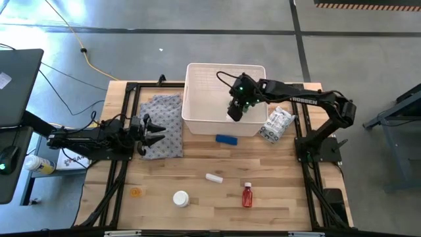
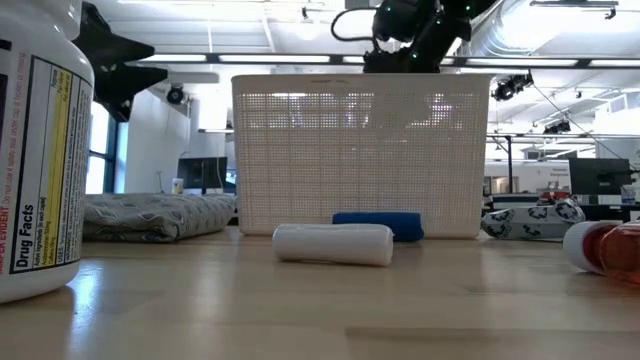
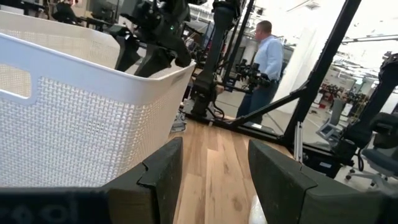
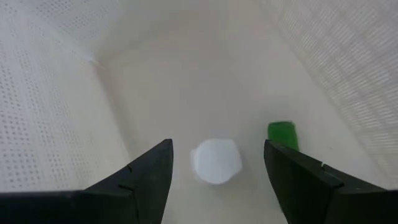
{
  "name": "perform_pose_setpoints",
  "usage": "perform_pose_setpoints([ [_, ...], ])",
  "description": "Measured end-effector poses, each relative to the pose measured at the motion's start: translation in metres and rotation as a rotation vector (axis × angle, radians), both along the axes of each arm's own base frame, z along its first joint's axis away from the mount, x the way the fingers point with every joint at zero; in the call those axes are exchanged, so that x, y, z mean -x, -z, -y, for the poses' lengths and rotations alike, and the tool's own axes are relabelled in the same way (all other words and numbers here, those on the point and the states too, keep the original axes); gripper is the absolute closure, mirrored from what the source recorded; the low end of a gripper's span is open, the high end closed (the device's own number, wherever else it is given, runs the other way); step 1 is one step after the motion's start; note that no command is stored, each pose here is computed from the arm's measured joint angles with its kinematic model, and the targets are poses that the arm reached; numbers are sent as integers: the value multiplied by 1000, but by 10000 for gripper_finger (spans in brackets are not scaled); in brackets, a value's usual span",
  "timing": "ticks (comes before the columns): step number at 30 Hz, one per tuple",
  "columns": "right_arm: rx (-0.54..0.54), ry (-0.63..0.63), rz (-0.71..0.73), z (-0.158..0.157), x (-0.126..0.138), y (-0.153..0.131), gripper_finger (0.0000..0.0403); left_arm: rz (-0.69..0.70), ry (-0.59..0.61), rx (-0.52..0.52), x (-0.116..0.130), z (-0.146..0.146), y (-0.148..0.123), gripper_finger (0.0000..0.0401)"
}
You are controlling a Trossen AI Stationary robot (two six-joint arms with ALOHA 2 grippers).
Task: Pick & place medical supplies in basket/bin
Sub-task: Put the white pill bottle into the white bin
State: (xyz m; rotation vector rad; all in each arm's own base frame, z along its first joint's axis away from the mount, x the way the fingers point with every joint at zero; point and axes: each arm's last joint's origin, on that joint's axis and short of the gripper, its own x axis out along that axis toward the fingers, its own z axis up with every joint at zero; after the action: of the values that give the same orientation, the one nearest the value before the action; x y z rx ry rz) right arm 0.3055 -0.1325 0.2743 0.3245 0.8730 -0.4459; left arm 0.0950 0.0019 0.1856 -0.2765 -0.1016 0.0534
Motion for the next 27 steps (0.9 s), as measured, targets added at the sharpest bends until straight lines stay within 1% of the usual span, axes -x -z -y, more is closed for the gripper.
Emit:
perform_pose_setpoints([
  [3, 50, 4, 38, -7, -3, -7, 161, 0, 1, 3, 0, 0, 0, 185],
  [6, 119, 2, 127, -18, -2, -26, 161, 0, 3, 20, 0, 0, 0, 185],
  [10, 208, 8, 200, -39, 8, -52, 162, 2, 47, 23, 0, 1, 0, 185],
  [12, 228, 3, 234, -53, 14, -64, 162, 2, 65, 27, 0, 2, 0, 185],
  [16, 220, -36, 281, -92, 25, -79, 162, 3, 69, 39, 0, 2, 0, 185],
  [19, 215, -50, 265, -123, 32, -81, 162, 3, 85, 41, 0, 2, 0, 185],
  [22, 207, -52, 280, -155, 36, -81, 163, 9, 95, 48, 0, 3, -1, 185],
  [24, 187, -66, 298, -174, 37, -80, 163, 28, 112, 57, 0, 3, -3, 185],
  [27, 132, -92, 318, -201, 39, -76, 163, 92, 166, 56, 1, 5, -9, 185],
])
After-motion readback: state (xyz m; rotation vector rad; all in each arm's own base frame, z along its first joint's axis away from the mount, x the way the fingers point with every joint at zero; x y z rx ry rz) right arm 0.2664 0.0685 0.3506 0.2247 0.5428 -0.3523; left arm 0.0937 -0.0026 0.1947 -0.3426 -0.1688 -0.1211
